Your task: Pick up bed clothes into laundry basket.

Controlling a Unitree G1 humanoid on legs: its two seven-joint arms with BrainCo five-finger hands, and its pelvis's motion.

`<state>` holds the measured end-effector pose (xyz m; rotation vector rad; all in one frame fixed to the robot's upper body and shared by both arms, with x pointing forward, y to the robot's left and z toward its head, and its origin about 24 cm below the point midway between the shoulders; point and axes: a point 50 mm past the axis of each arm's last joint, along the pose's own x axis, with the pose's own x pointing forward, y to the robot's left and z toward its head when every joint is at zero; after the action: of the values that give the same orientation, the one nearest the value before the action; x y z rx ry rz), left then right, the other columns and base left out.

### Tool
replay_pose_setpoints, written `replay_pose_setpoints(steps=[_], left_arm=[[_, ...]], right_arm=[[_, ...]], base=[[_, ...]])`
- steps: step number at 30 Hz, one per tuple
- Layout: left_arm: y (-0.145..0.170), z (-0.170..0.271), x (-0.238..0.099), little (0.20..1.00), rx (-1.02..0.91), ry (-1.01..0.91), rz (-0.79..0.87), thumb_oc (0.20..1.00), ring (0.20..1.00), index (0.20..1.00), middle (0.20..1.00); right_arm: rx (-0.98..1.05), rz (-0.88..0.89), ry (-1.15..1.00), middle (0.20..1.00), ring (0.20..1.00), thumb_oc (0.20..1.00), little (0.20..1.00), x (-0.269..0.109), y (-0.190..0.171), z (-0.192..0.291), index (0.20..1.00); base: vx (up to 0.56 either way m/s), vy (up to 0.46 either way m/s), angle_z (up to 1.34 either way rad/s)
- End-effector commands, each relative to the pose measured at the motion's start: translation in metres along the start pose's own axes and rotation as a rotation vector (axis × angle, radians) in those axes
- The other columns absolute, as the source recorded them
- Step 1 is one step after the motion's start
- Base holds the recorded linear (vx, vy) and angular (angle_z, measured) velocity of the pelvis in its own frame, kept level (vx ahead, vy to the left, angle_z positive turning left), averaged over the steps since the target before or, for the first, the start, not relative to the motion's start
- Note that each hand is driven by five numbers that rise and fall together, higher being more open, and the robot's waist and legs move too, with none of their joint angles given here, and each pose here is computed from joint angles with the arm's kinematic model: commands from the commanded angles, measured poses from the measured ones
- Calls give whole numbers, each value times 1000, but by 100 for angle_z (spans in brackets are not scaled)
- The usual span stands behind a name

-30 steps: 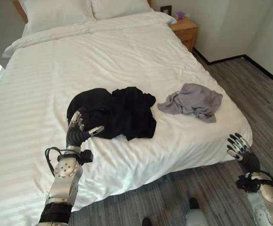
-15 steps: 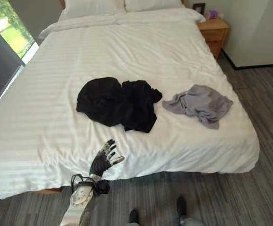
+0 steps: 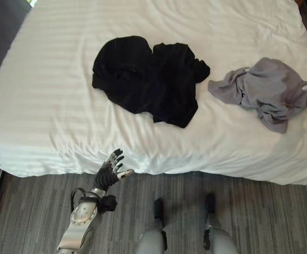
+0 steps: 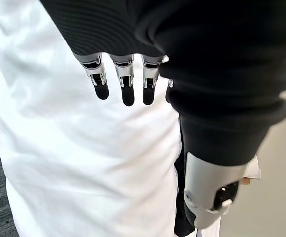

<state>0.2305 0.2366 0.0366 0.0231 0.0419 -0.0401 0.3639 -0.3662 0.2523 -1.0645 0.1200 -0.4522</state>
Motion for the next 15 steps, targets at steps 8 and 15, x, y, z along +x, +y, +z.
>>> replay_pose_setpoints(steps=[8, 15], left_arm=[[-22, 47, 21, 1000, -43, -230, -80, 1000, 1000, 1000, 1000], [-34, 53, 29, 1000, -34, -265, -119, 1000, 1000, 1000, 1000]], right_arm=[[-113, -52, -50, 1000, 1000, 1000, 1000, 3, -5, 15, 1000], [-756, 69, -178, 1000, 1000, 1000, 1000, 1, 32, 26, 1000]], base=[[-43, -19, 1], [-36, -1, -3]])
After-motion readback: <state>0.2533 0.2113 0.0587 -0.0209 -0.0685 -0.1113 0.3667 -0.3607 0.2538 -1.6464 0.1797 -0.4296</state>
